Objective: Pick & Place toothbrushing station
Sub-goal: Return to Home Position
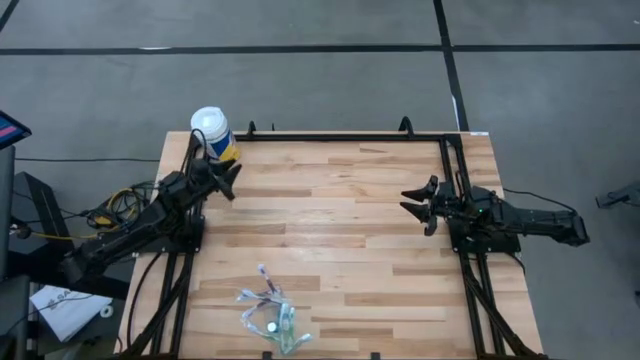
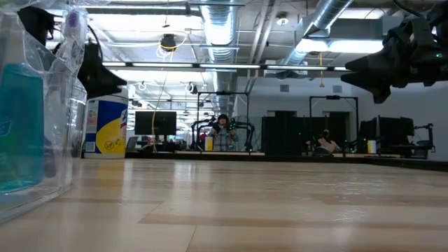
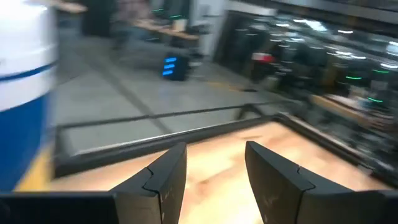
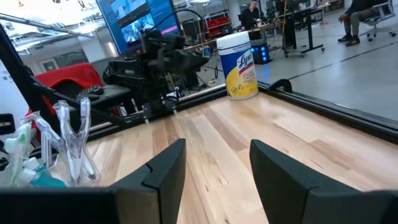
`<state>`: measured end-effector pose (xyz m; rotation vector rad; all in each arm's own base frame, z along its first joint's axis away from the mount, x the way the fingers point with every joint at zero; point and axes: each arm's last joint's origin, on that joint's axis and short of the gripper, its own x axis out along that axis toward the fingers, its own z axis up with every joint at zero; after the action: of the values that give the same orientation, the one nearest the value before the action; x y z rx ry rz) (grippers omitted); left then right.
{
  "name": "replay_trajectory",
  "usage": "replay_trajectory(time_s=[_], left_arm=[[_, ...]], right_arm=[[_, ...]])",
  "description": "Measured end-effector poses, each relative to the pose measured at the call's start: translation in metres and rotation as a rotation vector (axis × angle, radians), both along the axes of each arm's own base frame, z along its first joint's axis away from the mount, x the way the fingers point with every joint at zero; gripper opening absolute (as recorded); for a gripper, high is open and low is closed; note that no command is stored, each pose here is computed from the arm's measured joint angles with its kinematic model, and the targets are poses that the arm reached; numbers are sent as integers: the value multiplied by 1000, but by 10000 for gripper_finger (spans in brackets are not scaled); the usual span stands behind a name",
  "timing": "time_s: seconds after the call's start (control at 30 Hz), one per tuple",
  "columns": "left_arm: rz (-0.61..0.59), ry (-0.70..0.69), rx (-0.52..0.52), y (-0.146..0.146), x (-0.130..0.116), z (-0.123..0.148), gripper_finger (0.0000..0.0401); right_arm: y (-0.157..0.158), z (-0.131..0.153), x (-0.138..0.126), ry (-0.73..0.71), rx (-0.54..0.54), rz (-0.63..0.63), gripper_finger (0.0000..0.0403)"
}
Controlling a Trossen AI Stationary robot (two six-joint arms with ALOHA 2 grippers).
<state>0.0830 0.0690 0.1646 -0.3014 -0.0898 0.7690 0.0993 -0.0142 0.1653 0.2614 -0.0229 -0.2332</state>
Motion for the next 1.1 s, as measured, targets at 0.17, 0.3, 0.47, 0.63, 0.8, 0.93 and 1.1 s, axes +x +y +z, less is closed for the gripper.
replay_trajectory(time_s=[0.17, 0.3, 0.47, 0.63, 0.8, 0.93, 1.1], left_arm=[[63, 22, -101, 4, 3, -8, 159], [27, 47, -150, 5, 6, -13, 159], [2, 53, -167, 5, 7, -14, 159], [1, 52, -158, 5, 7, -14, 159], [-2, 70, -140, 5, 7, -14, 159], [-2, 71, -140, 5, 7, -14, 159], [14, 112, -171, 5, 6, -19, 159]], right_arm=[[0, 0, 0, 0, 0, 0, 169], [0, 0, 0, -1, 0, 0, 169], [0, 0, 0, 0, 0, 0, 169], [0, 0, 0, 1, 0, 0, 169], [0, 0, 0, 1, 0, 0, 169], [0, 0, 0, 1, 0, 0, 169], [0, 0, 0, 1, 0, 0, 169]])
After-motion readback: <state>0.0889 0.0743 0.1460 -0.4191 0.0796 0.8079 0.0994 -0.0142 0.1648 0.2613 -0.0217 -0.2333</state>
